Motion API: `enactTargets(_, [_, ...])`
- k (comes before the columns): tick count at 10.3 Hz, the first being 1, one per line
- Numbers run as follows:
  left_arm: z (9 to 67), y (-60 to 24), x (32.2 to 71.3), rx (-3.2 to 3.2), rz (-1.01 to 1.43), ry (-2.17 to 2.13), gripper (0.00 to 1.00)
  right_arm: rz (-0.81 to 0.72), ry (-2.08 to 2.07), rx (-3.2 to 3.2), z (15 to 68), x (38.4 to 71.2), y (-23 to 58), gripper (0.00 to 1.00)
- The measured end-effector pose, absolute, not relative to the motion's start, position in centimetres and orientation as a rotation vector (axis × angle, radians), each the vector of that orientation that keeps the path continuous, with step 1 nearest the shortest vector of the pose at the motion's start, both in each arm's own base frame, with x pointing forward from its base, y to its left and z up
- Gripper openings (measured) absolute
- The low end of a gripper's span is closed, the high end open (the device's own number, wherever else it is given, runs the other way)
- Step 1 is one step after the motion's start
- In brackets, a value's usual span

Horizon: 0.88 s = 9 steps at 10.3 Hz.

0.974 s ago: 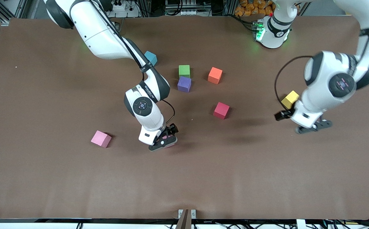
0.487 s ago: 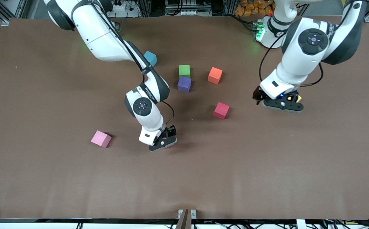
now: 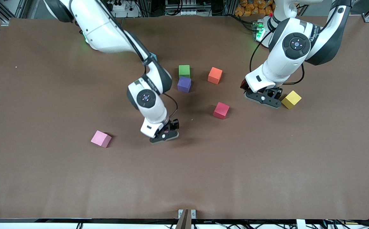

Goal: Arrange blocks into number 1
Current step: 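Carry the pink block to purple with the right gripper while the left gripper reaches red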

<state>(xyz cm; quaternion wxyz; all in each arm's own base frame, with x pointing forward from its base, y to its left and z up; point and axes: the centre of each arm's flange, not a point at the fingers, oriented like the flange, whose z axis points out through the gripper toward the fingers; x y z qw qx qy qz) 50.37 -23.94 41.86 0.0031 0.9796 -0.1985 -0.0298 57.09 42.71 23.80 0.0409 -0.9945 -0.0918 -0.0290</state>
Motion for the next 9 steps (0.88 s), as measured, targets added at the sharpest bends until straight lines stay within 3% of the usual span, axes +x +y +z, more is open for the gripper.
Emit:
enactTargets(5, [45.0,-22.9,48.1,3.068,-0.043,-0.717,1.00,0.078,-0.055,-3.076,23.6,50.6,44.9,0.61])
enactTargets(9, [46.4,-23.3,47.7,3.079,-0.080,-0.650,1.00,0.072,-0.029,-3.024,20.7,46.1,46.9,0.61])
